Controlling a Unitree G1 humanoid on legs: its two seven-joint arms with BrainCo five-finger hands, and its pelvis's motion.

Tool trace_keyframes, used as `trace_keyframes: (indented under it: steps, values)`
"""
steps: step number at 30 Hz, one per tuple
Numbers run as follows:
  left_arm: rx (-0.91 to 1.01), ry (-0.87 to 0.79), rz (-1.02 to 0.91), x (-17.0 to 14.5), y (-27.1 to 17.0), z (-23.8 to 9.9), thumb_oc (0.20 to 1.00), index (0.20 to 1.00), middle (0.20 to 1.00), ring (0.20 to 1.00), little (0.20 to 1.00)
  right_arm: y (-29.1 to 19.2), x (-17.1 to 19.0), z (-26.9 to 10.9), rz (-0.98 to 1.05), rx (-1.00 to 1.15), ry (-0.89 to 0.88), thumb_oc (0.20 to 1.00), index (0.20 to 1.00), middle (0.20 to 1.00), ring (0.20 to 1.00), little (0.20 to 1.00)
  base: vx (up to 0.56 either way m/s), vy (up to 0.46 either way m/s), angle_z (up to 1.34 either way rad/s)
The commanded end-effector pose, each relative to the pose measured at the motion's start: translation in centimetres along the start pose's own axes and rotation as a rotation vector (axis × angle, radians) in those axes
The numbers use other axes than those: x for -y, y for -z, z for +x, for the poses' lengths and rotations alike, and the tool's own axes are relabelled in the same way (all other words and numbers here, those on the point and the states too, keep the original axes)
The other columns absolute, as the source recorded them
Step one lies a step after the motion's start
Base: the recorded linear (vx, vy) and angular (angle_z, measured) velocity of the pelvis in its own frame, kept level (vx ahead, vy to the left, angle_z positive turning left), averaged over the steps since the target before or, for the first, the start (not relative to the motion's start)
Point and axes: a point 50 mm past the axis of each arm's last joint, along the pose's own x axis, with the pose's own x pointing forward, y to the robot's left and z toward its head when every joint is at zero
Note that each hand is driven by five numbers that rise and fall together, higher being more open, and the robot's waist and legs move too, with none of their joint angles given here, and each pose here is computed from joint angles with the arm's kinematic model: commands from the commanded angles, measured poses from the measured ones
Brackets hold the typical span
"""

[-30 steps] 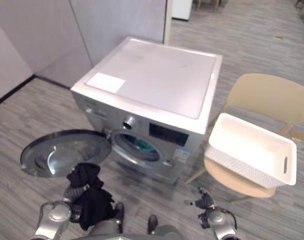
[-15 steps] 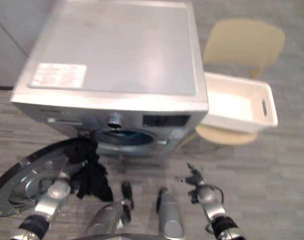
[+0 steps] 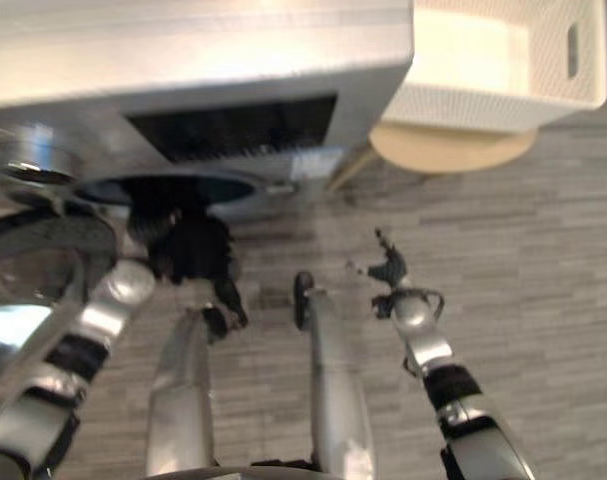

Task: Grab the laundry basket,head to the washer,open it,put in the laundry and shut it.

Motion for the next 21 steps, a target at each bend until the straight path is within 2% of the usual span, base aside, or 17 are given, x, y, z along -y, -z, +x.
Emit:
trace_keyframes:
  steps: [1,6,7,9,13,14,18,19,20,21]
  values:
    - [0.104,-0.146,0.136,-2.5,-1.5,1.2,0.200,0.200,0.200,0.200,0.200,1.2,0.5,-2.2,0.014,0.029,0.017,1.000,1.000,1.000,1.000,1.000,0.00,-0.031,-0.08]
    - [0.252,-0.385,0.456,-10.1,-7.5,5.4,0.200,0.200,0.200,0.200,0.200,-0.3,1.3,-2.6,0.028,0.133,0.021,1.000,1.000,1.000,1.000,1.000,0.01,-0.021,-0.03]
    - [0.252,-0.385,0.456,-10.1,-7.5,5.4,0.200,0.200,0.200,0.200,0.200,-0.3,1.3,-2.6,0.028,0.133,0.021,1.000,1.000,1.000,1.000,1.000,0.02,-0.002,0.03]
    - [0.352,-0.547,0.737,-14.0,-12.7,7.1,0.200,0.200,0.200,0.200,0.200,-0.8,0.6,-2.8,0.031,0.186,-0.035,1.000,1.000,1.000,1.000,1.000,0.03,-0.014,0.03]
    - [0.415,-0.658,0.890,-15.9,-16.1,7.6,0.200,0.200,0.200,0.200,0.200,-0.9,0.0,-3.0,0.043,0.208,-0.080,1.000,1.000,1.000,1.000,1.000,0.03,0.012,0.04]
    - [0.425,-0.721,1.012,-17.1,-17.2,7.6,0.200,0.200,0.200,0.200,0.200,-0.8,-0.1,-3.3,0.048,0.212,-0.099,1.000,1.000,1.000,1.000,1.000,0.00,0.000,0.00]
    - [0.428,-0.720,1.139,-16.7,-17.3,7.9,0.200,0.200,0.200,0.200,0.200,-0.5,-0.6,-3.8,0.057,0.217,-0.134,1.000,1.000,1.000,1.000,1.000,0.01,0.018,0.02]
    - [0.415,-0.710,1.151,-16.4,-17.0,8.1,0.893,0.893,0.893,0.893,0.893,-0.4,-0.8,-3.9,0.056,0.216,-0.138,1.000,1.000,1.000,1.000,1.000,0.00,0.000,0.00]
    - [0.404,-0.694,1.170,-16.0,-16.6,8.2,1.000,1.000,1.000,1.000,1.000,-0.3,-0.8,-4.0,0.051,0.213,-0.140,1.000,1.000,1.000,1.000,1.000,0.00,0.000,0.00]
    - [0.364,-0.630,1.216,-15.1,-15.9,8.7,1.000,1.000,1.000,1.000,1.000,-0.1,-0.8,-3.9,0.047,0.203,-0.140,1.000,1.000,1.000,1.000,1.000,0.00,0.000,0.00]
